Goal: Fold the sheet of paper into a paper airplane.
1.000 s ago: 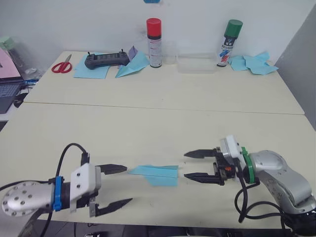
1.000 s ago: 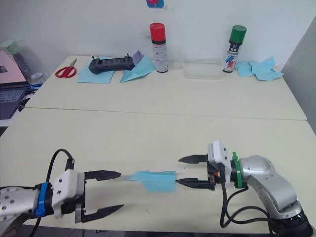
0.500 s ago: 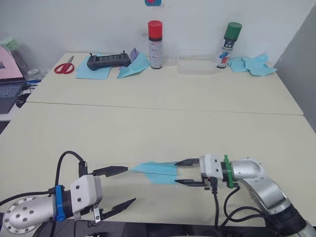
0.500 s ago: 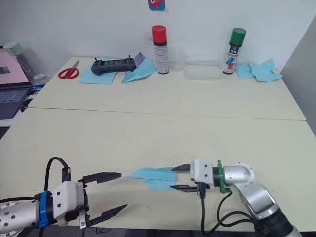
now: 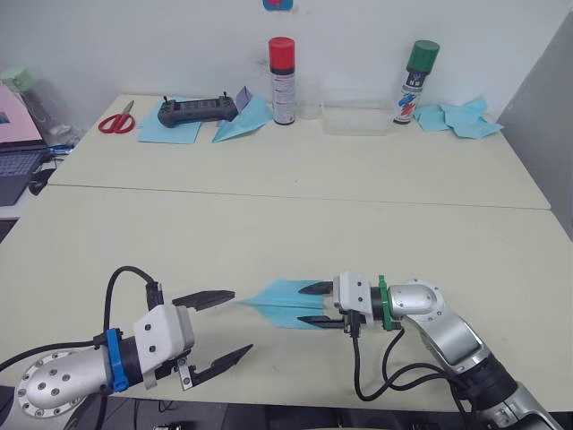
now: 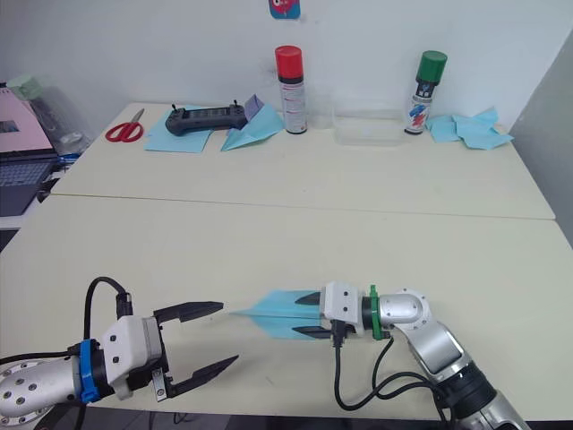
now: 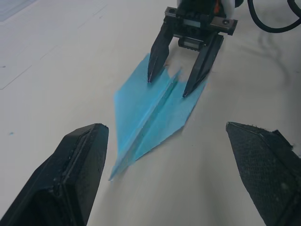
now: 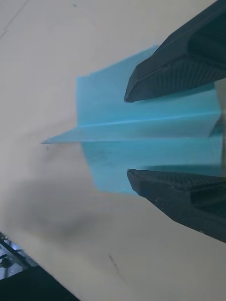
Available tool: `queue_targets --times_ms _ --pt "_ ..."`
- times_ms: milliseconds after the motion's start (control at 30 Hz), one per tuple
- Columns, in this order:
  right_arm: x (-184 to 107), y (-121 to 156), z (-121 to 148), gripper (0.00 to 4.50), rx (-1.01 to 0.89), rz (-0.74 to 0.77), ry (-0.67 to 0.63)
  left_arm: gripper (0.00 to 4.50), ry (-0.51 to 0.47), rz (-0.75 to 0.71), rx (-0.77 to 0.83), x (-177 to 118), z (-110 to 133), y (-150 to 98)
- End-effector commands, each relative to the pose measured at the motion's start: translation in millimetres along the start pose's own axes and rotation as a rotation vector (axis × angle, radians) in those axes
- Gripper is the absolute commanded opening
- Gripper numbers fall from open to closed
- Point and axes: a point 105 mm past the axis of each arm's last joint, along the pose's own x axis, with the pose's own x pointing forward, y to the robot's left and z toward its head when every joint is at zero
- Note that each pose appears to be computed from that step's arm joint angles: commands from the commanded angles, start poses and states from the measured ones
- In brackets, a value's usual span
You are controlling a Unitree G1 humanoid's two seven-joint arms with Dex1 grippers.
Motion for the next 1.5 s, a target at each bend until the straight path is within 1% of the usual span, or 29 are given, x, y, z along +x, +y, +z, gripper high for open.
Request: queue_targets --times_ms 33,67,167,233,400,533,600,633,667,700,767,833,867,967,1000,1033,1100,1167,1233,1267,1400,1500 --pt "6.8 3.2 -4.5 1.96 0.02 0.036 0.023 4.38 -0.042 0.0 -0.009 1.1 12.2 0.1" --pt "8.6 3.4 -5.7 1.75 0.033 0.04 0.024 4.38 -0.045 0.011 -0.037 -1.1 12.2 3.8" --pt "12.1 -0.7 -8.5 0.63 0.059 0.031 0.029 4.44 -0.057 -0.018 -0.088 -8.9 17.8 7.2" --pt "12.2 -4.3 -10.1 0.03 0.077 0.02 0.035 4.5 -0.061 -0.029 -0.118 -13.0 22.9 11.6" --pt "8.9 -10.7 -13.3 0.03 0.104 -0.013 0.044 4.5 -0.061 -0.001 -0.086 -11.6 29.4 26.9" --pt "-2.1 -12.7 -16.5 0.03 0.121 -0.039 0.047 4.5 -0.066 -0.027 -0.069 -6.5 37.4 34.7" --pt "-33.4 -26.2 -12.0 0.03 0.202 -0.173 0.021 4.5 -0.056 -0.12 -0.066 0.5 53.2 40.3" --pt "-51.1 -31.0 -6.4 0.03 0.259 -0.248 -0.006 4.5 -0.033 -0.188 -0.02 3.9 61.8 42.8" --pt "-69.2 -36.9 -1.3 0.03 0.306 -0.352 -0.028 4.5 -0.026 -0.244 -0.03 6.4 72.4 47.8" --pt "-82.1 -38.3 3.0 0.03 0.352 -0.426 -0.053 4.5 -0.035 -0.269 -0.029 9.0 82.3 53.1" --pt "-105.2 -37.7 5.2 0.03 0.407 -0.562 -0.057 4.5 -0.052 -0.285 -0.005 15.7 98.0 64.6" --pt "-128.2 -36.9 -2.9 0.03 0.444 -0.731 -0.009 4.5 -0.08 -0.279 0.018 24.8 108.4 75.5" --pt "-142.0 -37.4 -10.2 0.03 0.453 -0.842 0.029 4.5 -0.095 -0.277 0.029 29.9 111.6 79.2" --pt "-173.4 -29.1 -32.1 0.03 0.493 -1.101 0.149 4.5 -0.126 -0.302 0.039 45.1 113.1 80.5" --pt "-177.4 -24.9 -37.2 0.03 0.511 -1.149 0.177 4.5 -0.127 -0.319 0.032 48.9 111.2 78.4" --pt "-176.3 -19.1 -42.4 0.03 0.559 -1.205 0.178 4.5 -0.129 -0.337 0.027 53.5 108.1 75.7" --pt "-171.0 -11.3 -46.6 0.03 0.622 -1.253 0.172 4.5 -0.14 -0.359 0.023 58.1 106.3 72.5" --pt "-156.5 -2.2 -44.3 0.03 0.654 -1.237 0.16 4.5 -0.145 -0.361 0.032 60.4 105.0 74.2" --pt "-148.3 3.2 -42.1 0.03 0.668 -1.226 0.157 4.5 -0.145 -0.366 0.037 61.1 103.9 74.6" --pt "-145.5 6.0 -42.9 0.03 0.704 -1.234 0.151 4.5 -0.15 -0.371 0.041 61.5 104.7 74.6" --pt "-142.0 9.8 -43.9 0.03 0.753 -1.253 0.149 4.5 -0.164 -0.389 0.046 63.2 108.0 74.1" --pt "-147.2 10.5 -47.0 0.03 0.76 -1.287 0.179 4.5 -0.165 -0.39 0.05 64.4 108.2 73.9"
